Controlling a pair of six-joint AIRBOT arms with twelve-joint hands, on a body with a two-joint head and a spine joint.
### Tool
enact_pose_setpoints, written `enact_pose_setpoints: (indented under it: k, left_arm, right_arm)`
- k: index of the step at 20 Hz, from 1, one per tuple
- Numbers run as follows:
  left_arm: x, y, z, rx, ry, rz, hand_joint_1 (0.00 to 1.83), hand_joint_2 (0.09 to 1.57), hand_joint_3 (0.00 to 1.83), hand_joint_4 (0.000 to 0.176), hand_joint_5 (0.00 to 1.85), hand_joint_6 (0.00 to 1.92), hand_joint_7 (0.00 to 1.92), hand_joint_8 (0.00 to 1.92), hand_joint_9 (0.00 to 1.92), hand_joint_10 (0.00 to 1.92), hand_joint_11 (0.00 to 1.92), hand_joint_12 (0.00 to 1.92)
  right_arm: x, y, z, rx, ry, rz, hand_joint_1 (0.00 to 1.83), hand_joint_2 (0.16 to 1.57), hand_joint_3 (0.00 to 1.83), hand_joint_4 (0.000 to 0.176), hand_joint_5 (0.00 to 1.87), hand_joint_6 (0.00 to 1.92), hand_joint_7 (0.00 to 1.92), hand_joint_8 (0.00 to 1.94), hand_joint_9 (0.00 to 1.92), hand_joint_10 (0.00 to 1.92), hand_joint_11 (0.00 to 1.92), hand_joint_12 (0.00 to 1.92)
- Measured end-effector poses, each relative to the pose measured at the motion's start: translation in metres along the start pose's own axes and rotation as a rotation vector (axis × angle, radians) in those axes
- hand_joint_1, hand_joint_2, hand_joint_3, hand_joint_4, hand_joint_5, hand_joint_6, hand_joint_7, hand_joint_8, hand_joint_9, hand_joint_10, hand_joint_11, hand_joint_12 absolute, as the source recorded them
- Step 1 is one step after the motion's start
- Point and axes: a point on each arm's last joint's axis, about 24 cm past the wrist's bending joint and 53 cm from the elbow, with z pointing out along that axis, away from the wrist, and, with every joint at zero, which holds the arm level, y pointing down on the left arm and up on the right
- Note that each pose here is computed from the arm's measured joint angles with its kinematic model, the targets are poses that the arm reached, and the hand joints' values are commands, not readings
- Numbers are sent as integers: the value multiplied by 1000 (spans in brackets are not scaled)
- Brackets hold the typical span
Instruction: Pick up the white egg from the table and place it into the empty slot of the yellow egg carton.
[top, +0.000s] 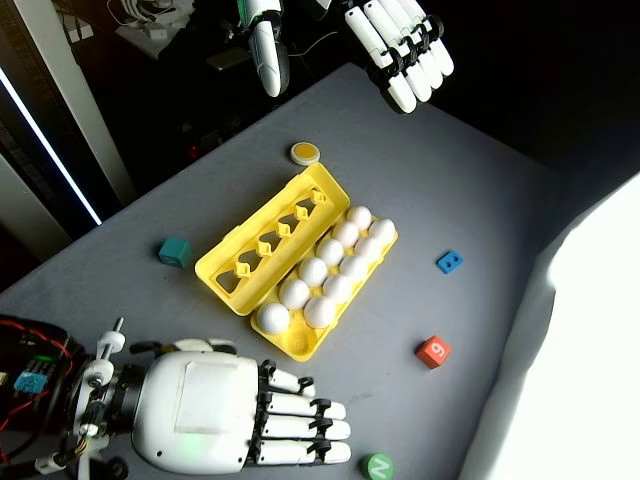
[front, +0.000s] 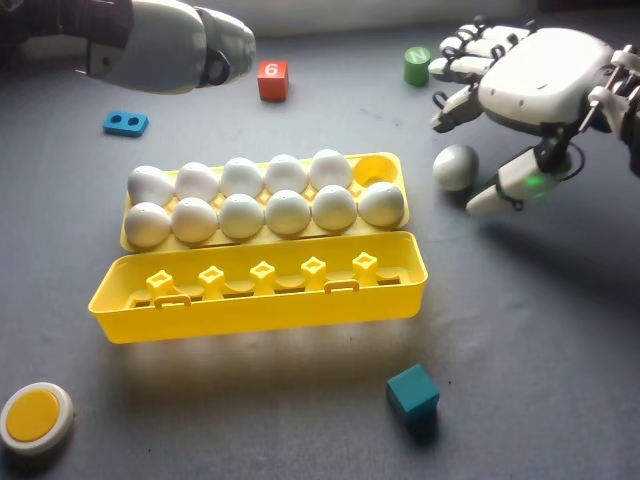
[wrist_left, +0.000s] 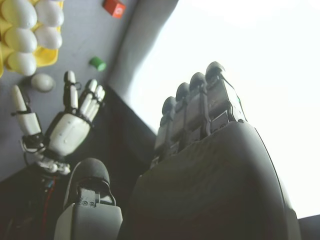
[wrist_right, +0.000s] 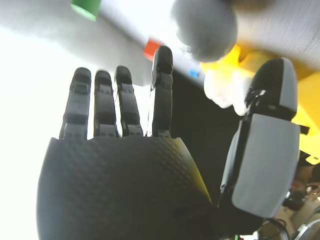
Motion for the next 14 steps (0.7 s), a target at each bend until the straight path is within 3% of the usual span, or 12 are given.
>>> enact_pose_setpoints:
  k: [2, 4, 7, 8, 9, 12, 13, 14]
  left_arm:
    - [0, 0, 0, 0, 0, 0, 0, 1192, 2, 0, 34, 5, 39, 4, 6, 2, 0, 0]
    - [0, 0, 0, 0, 0, 0, 0, 1194, 3, 0, 29, 2, 38, 3, 10, 4, 0, 0]
    - [0, 0, 0, 0, 0, 0, 0, 1193, 2, 0, 26, 1, 24, 0, 0, 0, 0, 0]
    - [0, 0, 0, 0, 0, 0, 0, 1195, 3, 0, 46, 9, 43, 8, 7, 3, 0, 0]
    - [0, 0, 0, 1, 0, 0, 0, 1191, 1, 0, 41, 5, 47, 9, 15, 6, 0, 0]
    - [0, 0, 0, -1, 0, 0, 0, 1197, 3, 0, 56, 11, 62, 13, 25, 9, 0, 0]
    - [0, 0, 0, -2, -1, 0, 0, 1195, 2, 0, 61, 10, 66, 13, 28, 9, 0, 0]
    - [0, 0, 0, -1, 0, 0, 0, 1195, 2, 0, 61, 10, 66, 13, 28, 9, 0, 0]
  right_arm:
    - [-5, -9, -1, 1, -1, -16, 639, 807, 0, 133, 643, 16, 136, 5, 0, 0, 0, 0]
    - [-6, -13, -1, 5, -4, -17, 650, 814, 3, 124, 651, 15, 115, 0, 0, 0, 0, 0]
    - [-3, -5, 1, -33, -10, -54, 629, 813, 2, 134, 649, 10, 124, 7, 0, 0, 0, 0]
    - [-2, -1, 3, -49, -11, -58, 639, 813, 2, 131, 657, 12, 146, 13, 0, 0, 0, 0]
    - [-2, 2, 6, -64, -19, -60, 681, 816, 1, 116, 678, 16, 175, 19, 0, 0, 0, 0]
    - [1, 4, 9, -84, -9, -76, 701, 812, 0, 114, 700, 19, 190, 17, 0, 0, 0, 0]
    - [2, 5, 8, -91, -4, -74, 771, 794, 0, 100, 801, 23, 275, 16, 0, 0, 0, 0]
    - [2, 7, 8, -101, 0, -81, 771, 794, 0, 100, 801, 23, 275, 16, 0, 0, 0, 0]
